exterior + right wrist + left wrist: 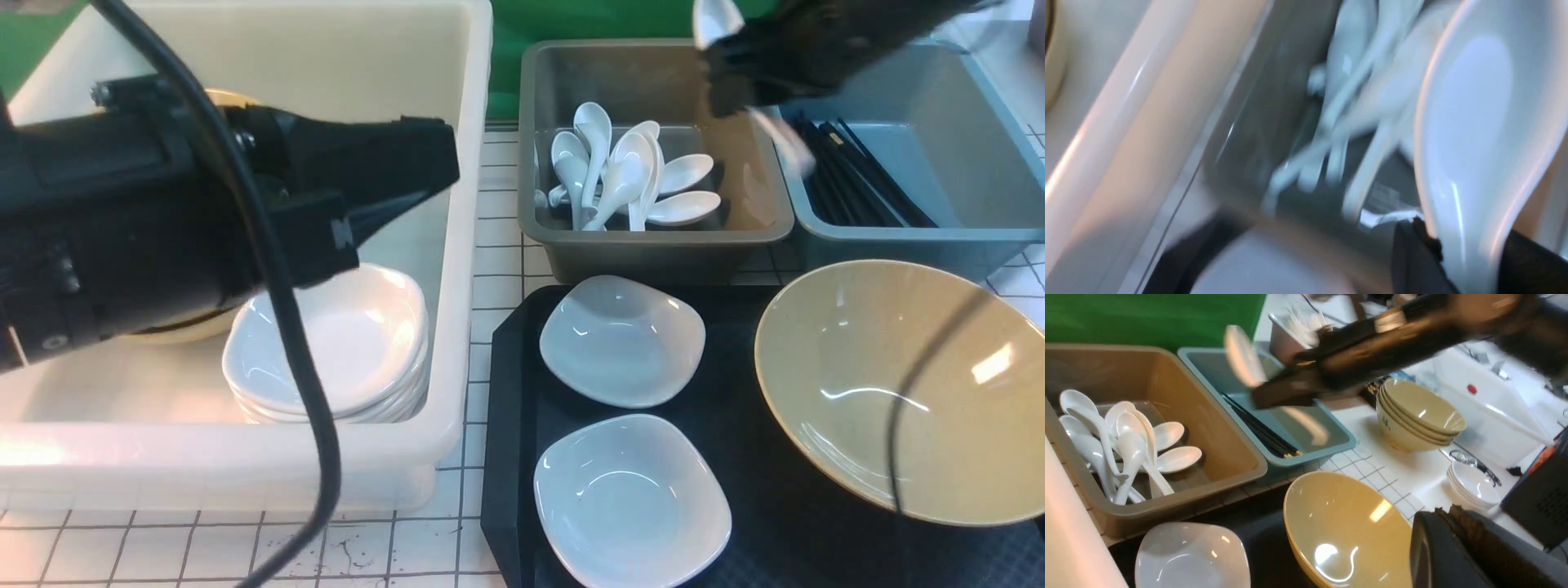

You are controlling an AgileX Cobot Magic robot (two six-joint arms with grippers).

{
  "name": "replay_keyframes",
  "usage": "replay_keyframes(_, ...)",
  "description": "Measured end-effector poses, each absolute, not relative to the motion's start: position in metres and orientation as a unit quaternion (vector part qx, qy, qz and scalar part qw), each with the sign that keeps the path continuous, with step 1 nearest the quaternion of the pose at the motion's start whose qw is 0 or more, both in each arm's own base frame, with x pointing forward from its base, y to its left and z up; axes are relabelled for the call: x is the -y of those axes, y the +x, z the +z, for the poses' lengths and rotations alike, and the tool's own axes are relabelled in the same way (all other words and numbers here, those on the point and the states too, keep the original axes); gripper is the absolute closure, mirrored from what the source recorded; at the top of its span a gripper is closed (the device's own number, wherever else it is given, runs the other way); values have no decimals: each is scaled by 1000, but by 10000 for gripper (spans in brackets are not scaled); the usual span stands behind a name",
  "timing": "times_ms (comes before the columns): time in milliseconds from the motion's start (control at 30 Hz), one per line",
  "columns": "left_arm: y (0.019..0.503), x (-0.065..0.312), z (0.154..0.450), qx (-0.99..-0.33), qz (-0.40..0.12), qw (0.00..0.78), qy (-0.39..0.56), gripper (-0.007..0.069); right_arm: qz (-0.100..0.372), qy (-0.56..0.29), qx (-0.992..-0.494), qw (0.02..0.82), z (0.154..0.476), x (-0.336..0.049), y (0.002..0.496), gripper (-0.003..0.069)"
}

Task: On white black table put chopsticks spoon bowls plates into blue grey white boxes.
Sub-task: 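Place the white spoon into the bin of spoons with the right gripper, then grasp the rim of the yellow bowl on the black tray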

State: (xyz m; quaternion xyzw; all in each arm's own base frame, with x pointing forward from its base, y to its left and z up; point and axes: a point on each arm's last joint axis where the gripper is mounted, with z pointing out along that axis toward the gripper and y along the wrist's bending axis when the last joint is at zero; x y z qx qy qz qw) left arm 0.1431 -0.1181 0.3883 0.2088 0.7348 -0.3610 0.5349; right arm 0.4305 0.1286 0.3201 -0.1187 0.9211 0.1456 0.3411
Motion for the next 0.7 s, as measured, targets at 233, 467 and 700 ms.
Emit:
replay_keyframes(233, 137, 122, 384, -742, -373, 503, 239, 626, 130, -115, -918, 355, 236, -143, 507, 453)
replay_keyframes(467, 134, 123, 382, -745, -377, 489, 253, 626, 131, -117, -917, 357, 227, -147, 519, 342)
replay_keyframes(700, 133, 124, 380, -748, -374, 481, 264, 626, 125, -163, -932, 300, 280, -140, 485, 206)
